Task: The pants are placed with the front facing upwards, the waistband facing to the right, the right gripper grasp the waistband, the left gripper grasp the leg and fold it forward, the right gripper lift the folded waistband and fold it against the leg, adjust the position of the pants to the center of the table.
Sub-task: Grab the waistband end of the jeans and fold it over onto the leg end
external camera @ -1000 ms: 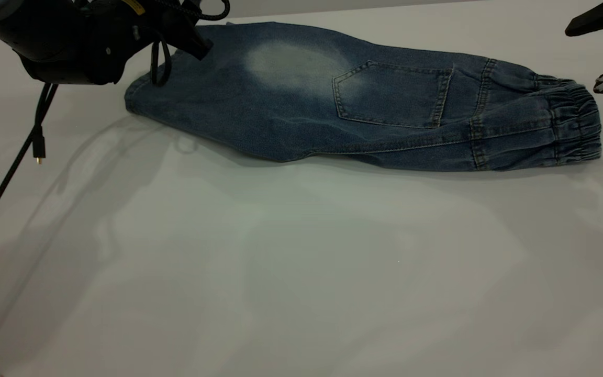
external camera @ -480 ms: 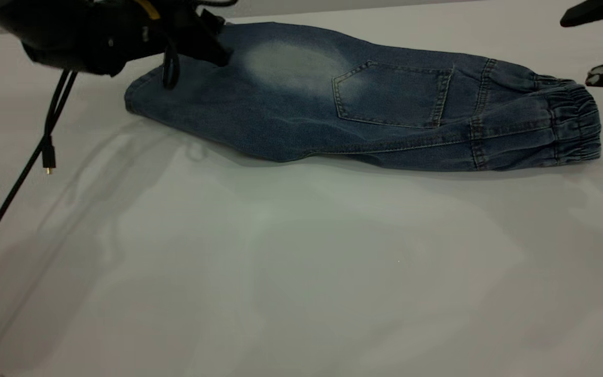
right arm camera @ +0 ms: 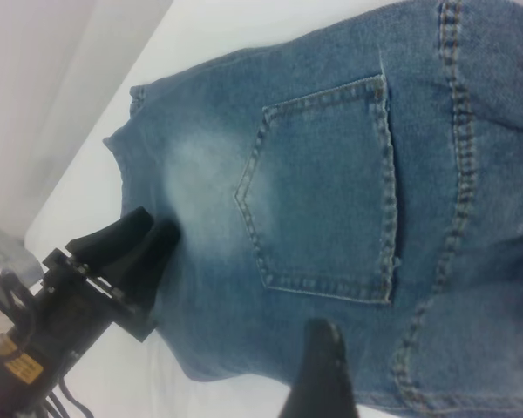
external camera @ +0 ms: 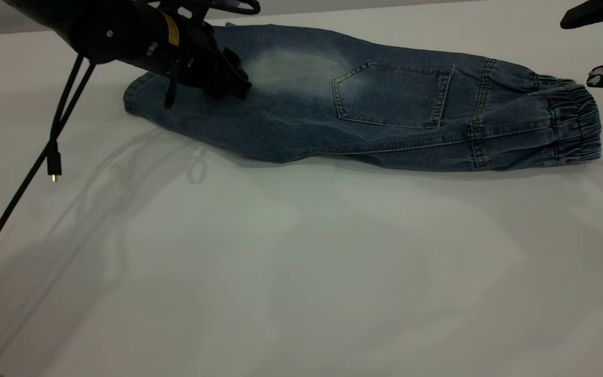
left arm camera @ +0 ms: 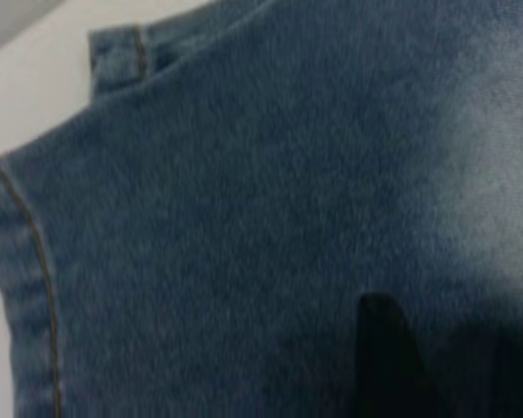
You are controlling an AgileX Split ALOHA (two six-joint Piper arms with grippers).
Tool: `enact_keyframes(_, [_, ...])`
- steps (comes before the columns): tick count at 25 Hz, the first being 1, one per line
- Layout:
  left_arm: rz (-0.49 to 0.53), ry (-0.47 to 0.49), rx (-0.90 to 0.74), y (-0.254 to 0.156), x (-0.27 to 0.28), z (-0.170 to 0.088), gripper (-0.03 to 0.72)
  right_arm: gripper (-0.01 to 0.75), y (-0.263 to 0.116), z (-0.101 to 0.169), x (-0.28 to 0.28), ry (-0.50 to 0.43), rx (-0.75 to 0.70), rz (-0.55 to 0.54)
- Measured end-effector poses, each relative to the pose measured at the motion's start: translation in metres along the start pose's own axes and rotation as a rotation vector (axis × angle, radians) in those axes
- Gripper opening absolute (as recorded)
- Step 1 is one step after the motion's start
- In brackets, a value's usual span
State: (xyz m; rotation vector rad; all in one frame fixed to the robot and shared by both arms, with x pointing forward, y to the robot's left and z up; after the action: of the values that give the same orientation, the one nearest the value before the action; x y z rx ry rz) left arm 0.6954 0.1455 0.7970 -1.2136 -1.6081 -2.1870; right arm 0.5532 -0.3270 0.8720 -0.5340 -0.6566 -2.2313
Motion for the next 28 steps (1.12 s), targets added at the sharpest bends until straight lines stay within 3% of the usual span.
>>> enact_keyframes(5, [0.011, 0.019, 0.093, 0.010, 0.010, 0.004, 0.370, 0.496, 0.000, 0.000, 0.000, 0.001, 0.000, 0.000])
enact_keyframes(13, [-0.041, 0.038, 0.067, 0.037, 0.031, 0.009, 0.370, 0.496, -0.006, -0.004, 0.000, -0.033, -0.052, 0.053])
enact_keyframes(17, [-0.069, 0.042, 0.072, 0.047, 0.039, 0.010, 0.370, 0.496, -0.009, -0.011, 0.001, -0.095, -0.134, 0.069])
enact_keyframes(22, [-0.074, 0.043, 0.072, 0.049, 0.041, 0.010, 0.370, 0.493, -0.009, -0.015, -0.002, -0.105, -0.262, 0.055])
enact_keyframes(28, [-0.078, 0.042, 0.075, 0.049, 0.041, 0.010, 0.370, 0.492, -0.022, -0.024, -0.017, -0.071, -0.415, 0.123])
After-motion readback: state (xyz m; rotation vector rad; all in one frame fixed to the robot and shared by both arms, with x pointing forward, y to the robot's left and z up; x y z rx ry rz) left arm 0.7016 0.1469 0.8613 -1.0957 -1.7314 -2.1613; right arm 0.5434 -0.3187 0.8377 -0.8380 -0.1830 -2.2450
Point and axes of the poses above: a point on each arm's last joint axis where the gripper is mounted, x pointing back along that axis away from the gripper, z along the wrist's bending axis when the last joint is at zero, y = z × x, the point moved 3 cm from there along -x, pointing out along that axis toward the gripper, and after that the axes turned 7 degrees about x, right-handed, at the moved point
